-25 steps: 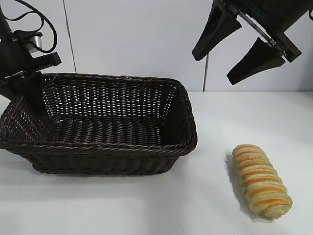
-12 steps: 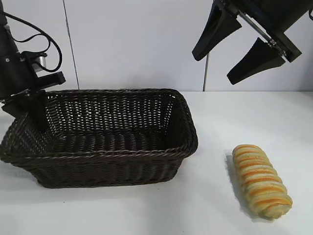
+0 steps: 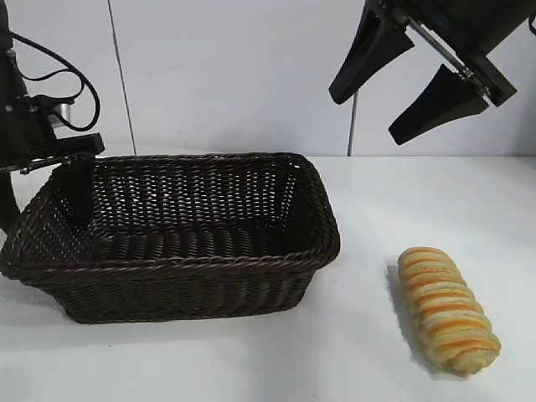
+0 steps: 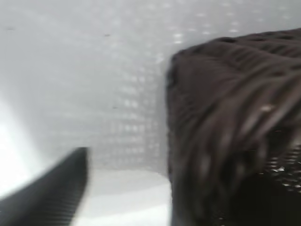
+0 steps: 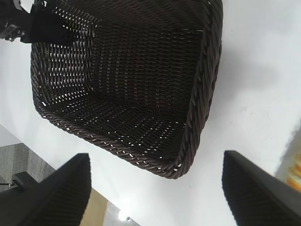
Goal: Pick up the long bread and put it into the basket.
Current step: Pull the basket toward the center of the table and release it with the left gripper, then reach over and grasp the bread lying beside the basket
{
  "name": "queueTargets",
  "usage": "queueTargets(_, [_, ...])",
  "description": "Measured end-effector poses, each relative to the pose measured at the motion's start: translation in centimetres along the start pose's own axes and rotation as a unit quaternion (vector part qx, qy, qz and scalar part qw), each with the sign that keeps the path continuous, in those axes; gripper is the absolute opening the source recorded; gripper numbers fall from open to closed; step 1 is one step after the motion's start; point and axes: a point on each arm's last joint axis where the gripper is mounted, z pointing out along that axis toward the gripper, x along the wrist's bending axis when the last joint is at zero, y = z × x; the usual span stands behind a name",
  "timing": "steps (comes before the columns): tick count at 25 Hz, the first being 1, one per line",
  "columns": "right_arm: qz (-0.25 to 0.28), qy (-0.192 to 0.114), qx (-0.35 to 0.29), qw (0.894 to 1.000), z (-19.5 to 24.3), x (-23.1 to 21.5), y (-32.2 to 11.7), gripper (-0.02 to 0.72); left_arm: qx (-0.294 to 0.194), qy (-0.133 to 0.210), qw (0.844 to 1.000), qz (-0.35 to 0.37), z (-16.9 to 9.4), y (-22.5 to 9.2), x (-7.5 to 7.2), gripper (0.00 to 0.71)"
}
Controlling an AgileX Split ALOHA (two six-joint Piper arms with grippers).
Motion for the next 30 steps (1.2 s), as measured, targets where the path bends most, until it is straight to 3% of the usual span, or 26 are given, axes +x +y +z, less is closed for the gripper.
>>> queueTargets(4, [0.0,0.0,-0.001,1.0,0.0,0.0,0.0,0.535,-0.063,-0.003,0.998,0.001,-5.4,-1.4,-0.8,0.693])
queueTargets(8, [0.0,0.0,-0.001,1.0,0.0,0.0,0.0,0.535,-0.133,0.012,0.991,-0.009,-11.4,-3.6,0.3,0.693])
queueTargets(11, [-0.001,-0.003,0.0,1.0,0.0,0.0,0.0,0.535,-0.182,0.046,0.981,-0.04,-15.3,-5.5,2.4,0.693])
queueTargets(15, [-0.006,-0.01,0.001,1.0,0.0,-0.2,0.0,0.535,-0.226,0.116,0.958,-0.134,-19.2,-8.1,8.2,0.693])
queueTargets(17, [-0.007,-0.013,0.002,1.0,0.0,-0.2,0.0,0.535,-0.238,0.118,0.948,-0.176,-20.2,-9.5,10.3,0.693])
queueTargets(18, [-0.008,-0.014,0.002,1.0,0.0,-0.3,0.0,0.535,-0.242,0.112,0.946,-0.185,-20.6,-10.1,10.5,0.693])
queueTargets(20, [-0.013,-0.021,0.004,1.0,0.0,-0.4,-0.1,0.535,-0.254,0.099,0.944,-0.187,-21.3,-10.9,10.3,0.693])
queueTargets(24, [-0.02,-0.033,0.008,0.999,0.0,-0.6,-0.1,0.535,-0.295,0.099,0.935,-0.172,-23.8,-13.2,8.5,0.694])
queueTargets(27, [-0.025,-0.04,0.01,0.999,0.0,-0.7,-0.2,0.535,-0.355,0.107,0.916,-0.156,-27.0,-16.9,6.1,0.694])
queueTargets(30, [-0.026,-0.043,0.01,0.999,0.0,-0.8,-0.2,0.535,-0.429,0.12,0.886,-0.124,-30.2,-22.5,2.9,0.694])
